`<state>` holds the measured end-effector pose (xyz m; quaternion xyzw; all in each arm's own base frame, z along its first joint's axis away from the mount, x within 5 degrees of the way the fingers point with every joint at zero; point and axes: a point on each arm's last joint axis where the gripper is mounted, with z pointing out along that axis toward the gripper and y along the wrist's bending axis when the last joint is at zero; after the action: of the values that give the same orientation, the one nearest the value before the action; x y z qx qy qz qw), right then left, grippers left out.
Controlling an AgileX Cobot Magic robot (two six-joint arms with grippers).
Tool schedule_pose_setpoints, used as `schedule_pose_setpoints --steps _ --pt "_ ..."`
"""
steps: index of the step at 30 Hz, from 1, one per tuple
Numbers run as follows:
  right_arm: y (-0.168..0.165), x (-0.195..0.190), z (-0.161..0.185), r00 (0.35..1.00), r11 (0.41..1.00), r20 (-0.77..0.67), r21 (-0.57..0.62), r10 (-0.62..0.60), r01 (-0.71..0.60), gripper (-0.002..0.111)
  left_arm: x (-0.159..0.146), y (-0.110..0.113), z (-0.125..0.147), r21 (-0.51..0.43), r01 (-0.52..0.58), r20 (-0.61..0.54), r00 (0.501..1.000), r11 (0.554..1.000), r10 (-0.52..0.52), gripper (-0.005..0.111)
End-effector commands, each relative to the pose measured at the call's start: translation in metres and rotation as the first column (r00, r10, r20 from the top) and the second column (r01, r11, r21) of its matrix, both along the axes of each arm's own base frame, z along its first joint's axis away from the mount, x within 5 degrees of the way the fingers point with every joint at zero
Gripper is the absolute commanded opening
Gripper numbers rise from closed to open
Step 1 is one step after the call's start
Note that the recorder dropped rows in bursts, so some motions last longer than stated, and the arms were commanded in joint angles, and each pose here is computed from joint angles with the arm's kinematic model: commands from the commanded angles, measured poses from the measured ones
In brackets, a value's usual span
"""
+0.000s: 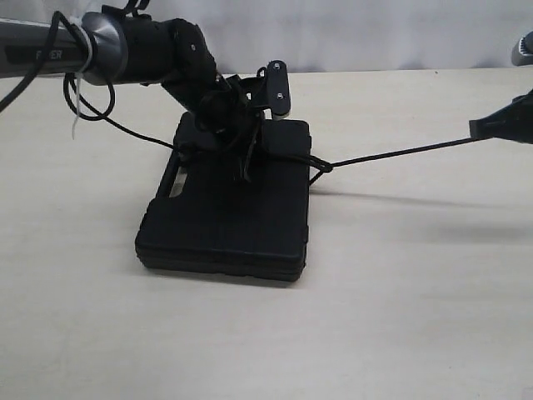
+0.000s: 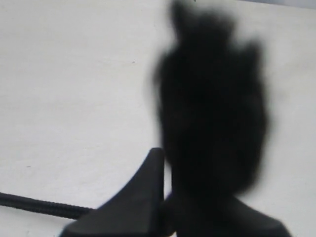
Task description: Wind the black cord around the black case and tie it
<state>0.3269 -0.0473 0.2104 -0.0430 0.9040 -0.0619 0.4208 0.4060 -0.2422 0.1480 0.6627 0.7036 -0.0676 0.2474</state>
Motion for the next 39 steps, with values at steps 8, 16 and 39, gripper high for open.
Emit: schedule_pose_setpoints --steps 8,16,39 --pt "-0.014 0.006 -0.002 0.996 0.995 0.045 -0.056 -0.078 0.08 0.004 0.001 0.018 0.018 0.057 -0.012 0.032 0.999 0.998 0.01 0.0" --pt "-0.011 0.008 -0.018 0.998 0.998 -0.023 -0.029 -0.054 0.053 0.004 0.003 0.025 0.016 0.124 -0.043 0.042 0.998 0.991 0.038 0.0" --pt "-0.009 0.017 -0.047 0.99 0.996 -0.125 0.059 -0.059 0.067 0.064 -0.001 0.029 0.014 0.124 -0.074 -0.042 0.996 0.989 0.08 0.011"
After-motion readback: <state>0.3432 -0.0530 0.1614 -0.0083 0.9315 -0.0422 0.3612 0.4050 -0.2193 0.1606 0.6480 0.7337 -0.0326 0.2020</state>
